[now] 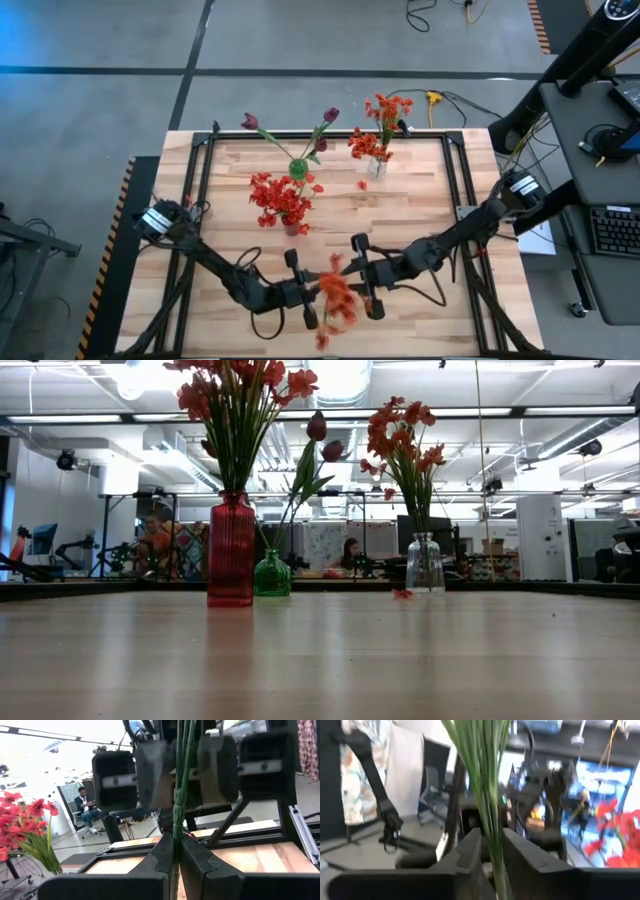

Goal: Sort flowers into vase by color
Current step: Put the orange flowers into the clear vase

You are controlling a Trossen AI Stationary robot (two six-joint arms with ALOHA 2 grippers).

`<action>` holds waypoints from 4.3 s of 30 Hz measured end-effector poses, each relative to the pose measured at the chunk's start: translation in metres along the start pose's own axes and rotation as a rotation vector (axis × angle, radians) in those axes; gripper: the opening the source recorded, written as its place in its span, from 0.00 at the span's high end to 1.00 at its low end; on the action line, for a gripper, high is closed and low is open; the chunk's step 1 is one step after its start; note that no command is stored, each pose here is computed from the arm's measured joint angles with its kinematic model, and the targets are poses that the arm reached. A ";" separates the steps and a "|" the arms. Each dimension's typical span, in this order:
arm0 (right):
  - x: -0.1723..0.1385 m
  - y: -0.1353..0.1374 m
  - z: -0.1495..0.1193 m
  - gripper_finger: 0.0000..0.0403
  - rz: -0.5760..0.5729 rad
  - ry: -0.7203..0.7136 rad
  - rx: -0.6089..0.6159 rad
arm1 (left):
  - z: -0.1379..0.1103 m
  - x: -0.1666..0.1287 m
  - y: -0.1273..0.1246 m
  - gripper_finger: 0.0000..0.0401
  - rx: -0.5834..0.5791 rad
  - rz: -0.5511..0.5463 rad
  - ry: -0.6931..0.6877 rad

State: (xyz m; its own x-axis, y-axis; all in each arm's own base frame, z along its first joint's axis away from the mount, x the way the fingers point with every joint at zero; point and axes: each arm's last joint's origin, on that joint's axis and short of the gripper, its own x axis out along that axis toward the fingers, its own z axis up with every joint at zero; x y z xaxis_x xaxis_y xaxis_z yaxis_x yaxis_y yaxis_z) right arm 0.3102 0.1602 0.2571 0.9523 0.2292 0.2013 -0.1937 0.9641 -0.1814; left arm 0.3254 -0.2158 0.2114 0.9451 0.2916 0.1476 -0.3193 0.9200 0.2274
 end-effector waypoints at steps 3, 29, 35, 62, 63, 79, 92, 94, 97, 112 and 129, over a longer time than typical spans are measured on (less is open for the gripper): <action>-0.003 -0.002 0.001 0.71 -0.024 0.083 0.017 | 0.001 -0.003 -0.002 1.00 -0.001 -0.002 0.002; -0.010 -0.005 0.005 0.55 -0.017 0.176 0.058 | -0.014 0.000 -0.003 1.00 0.013 0.021 0.109; -0.009 -0.006 0.005 0.58 -0.018 0.176 0.041 | -0.014 -0.001 -0.003 1.00 0.013 0.019 0.111; -0.010 -0.004 0.004 0.65 0.021 0.185 0.023 | -0.015 -0.001 -0.003 0.99 0.023 0.016 0.120; -0.010 -0.004 0.004 0.62 0.022 0.184 0.027 | -0.016 0.000 -0.003 0.99 0.024 0.017 0.121; -0.007 -0.009 0.002 0.76 0.010 0.177 0.024 | -0.017 0.005 0.001 0.99 0.025 0.034 0.125; -0.013 -0.016 0.013 0.97 0.001 0.195 0.060 | -0.012 0.002 0.001 0.75 0.002 0.027 0.113; -0.019 -0.021 0.021 0.97 -0.022 0.214 0.071 | -0.004 -0.001 0.002 0.69 -0.005 0.024 0.100; -0.029 -0.035 0.033 0.97 -0.098 0.268 0.074 | 0.010 -0.008 0.002 0.61 -0.004 0.005 0.077; -0.081 -0.100 0.030 0.97 -0.373 0.307 0.069 | 0.076 -0.039 0.042 0.64 0.134 -0.447 0.083; -0.138 -0.127 -0.006 0.97 -0.765 0.229 0.131 | 0.102 -0.081 0.127 0.66 0.161 -0.343 0.153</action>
State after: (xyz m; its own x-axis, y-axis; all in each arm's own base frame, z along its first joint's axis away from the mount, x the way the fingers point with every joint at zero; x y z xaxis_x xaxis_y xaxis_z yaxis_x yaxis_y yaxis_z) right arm 0.2047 0.0049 0.2462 0.8540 -0.5199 0.0192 0.5188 0.8538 0.0436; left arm 0.2013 -0.1496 0.3269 0.9942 0.0220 -0.1055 0.0208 0.9212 0.3884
